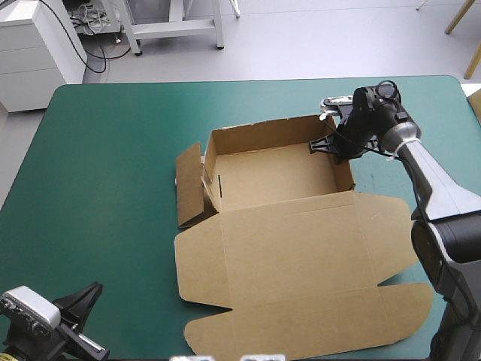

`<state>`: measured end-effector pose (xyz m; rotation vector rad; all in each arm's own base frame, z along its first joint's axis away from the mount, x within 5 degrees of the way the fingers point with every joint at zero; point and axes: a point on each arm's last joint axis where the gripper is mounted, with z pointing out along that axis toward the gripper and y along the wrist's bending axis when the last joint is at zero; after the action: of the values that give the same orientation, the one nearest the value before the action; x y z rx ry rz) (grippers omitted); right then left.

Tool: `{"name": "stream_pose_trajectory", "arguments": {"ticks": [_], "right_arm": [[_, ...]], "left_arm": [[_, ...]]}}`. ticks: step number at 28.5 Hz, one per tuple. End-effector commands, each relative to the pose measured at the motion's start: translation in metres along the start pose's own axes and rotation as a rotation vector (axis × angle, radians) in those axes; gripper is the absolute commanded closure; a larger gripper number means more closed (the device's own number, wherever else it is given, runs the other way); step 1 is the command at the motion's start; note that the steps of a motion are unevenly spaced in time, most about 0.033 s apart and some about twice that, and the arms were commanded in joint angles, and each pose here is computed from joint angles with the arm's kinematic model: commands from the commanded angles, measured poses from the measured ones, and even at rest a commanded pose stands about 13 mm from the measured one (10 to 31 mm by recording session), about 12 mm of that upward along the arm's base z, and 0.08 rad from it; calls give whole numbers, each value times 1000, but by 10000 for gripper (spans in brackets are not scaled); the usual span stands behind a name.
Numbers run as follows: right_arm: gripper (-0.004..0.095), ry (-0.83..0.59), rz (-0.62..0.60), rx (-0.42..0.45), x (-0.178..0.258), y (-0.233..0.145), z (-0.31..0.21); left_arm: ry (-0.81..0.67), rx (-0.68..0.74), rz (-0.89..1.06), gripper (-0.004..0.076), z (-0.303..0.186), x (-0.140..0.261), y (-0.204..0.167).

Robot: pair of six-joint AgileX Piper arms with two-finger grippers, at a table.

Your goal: Fold the box

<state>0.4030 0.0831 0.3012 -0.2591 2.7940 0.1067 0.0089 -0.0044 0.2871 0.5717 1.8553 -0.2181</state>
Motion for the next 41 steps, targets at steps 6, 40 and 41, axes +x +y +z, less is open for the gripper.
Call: {"name": "stream_pose_trajectory", "arguments": {"ticks": [6,40,41], "right_arm": [[929,-335,-18,-2,24,4,-136],[929,-587,-56,54,79,1,-236],[929,-587,-63,56,79,1,-236]], "left_arm": [[-76,-4,-22,731,-2,-12,1],[53,-3,-201,286,51,-34,5],[52,-3,-218,286,56,-37,5]]}}
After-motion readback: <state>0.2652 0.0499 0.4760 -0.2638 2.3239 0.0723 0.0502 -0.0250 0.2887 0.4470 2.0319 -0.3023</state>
